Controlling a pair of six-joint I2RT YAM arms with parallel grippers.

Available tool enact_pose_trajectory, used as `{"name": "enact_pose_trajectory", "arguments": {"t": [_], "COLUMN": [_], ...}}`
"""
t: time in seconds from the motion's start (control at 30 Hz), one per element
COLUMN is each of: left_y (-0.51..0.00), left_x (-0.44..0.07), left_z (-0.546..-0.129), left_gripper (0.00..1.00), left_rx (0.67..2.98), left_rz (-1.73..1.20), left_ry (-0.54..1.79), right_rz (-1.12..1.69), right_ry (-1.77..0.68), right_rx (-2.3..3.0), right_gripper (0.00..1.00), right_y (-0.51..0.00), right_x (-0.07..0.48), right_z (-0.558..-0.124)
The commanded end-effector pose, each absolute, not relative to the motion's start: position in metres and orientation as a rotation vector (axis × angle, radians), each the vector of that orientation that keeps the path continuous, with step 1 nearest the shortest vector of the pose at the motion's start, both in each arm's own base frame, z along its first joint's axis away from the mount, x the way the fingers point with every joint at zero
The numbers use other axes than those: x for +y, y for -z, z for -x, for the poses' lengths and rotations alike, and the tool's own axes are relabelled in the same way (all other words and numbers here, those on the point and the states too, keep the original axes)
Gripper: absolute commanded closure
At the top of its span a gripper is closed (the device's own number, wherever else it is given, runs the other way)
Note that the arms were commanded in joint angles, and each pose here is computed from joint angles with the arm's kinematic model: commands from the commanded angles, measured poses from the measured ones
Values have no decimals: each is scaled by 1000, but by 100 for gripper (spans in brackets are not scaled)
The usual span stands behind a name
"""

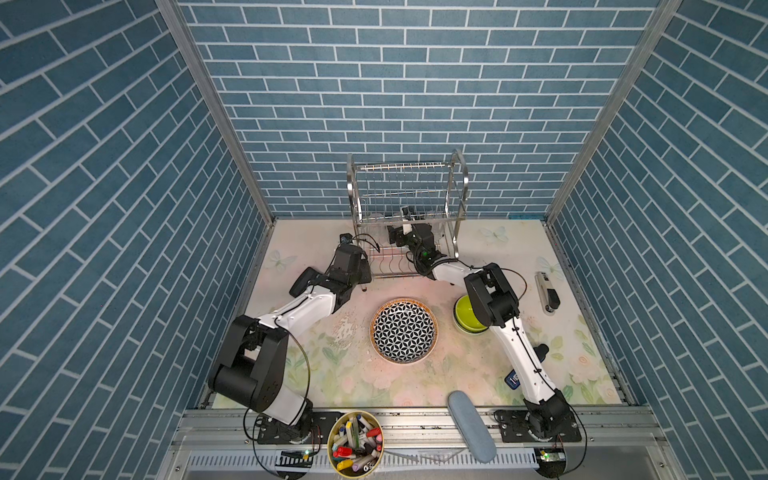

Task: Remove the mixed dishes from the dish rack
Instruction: 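Close the right gripper around a clear cup in the rack, then lift the clear cup out of the rack with the right gripper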

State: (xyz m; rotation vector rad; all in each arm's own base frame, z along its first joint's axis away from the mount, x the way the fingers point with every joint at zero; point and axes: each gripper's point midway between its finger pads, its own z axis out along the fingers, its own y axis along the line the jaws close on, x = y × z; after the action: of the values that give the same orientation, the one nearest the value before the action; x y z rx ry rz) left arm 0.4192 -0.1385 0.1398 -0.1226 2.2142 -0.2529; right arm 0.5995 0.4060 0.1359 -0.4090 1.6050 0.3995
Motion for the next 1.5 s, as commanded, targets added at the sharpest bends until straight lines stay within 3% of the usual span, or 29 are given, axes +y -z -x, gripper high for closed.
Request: {"name": "enact_pose_trajectory", "arguments": {"t": [0.0, 0.27, 0.47, 0.73, 1.0, 1.47], "left_y": [-92, -89, -91, -93, -91, -93], "left_x": [-137, -137, -138, -139, -137, -137], "left_z": [-398, -399, -399, -399, -399, -399], "left_gripper": [94, 94, 94, 94, 94, 94], "left_rx": [2385, 2395, 2391, 2378, 2382, 2382], "left_rz": [140, 138, 139, 142, 146, 146], "left_ry": [246, 244, 256, 262, 250, 251], "right_rz": [372, 374, 356, 339, 346, 226], "right_ry": [-365, -399, -443, -546, -634, -863], "right_rx": [1608, 1617, 1625, 1642, 1662, 1692], "right_gripper": [11, 29, 56, 73, 84, 94], "right_y": [-141, -140, -148, -163, -173, -205], "right_x": [394, 396, 392, 391, 400, 396], "right_z": [-617, -615, -601, -569, -533, -491]}}
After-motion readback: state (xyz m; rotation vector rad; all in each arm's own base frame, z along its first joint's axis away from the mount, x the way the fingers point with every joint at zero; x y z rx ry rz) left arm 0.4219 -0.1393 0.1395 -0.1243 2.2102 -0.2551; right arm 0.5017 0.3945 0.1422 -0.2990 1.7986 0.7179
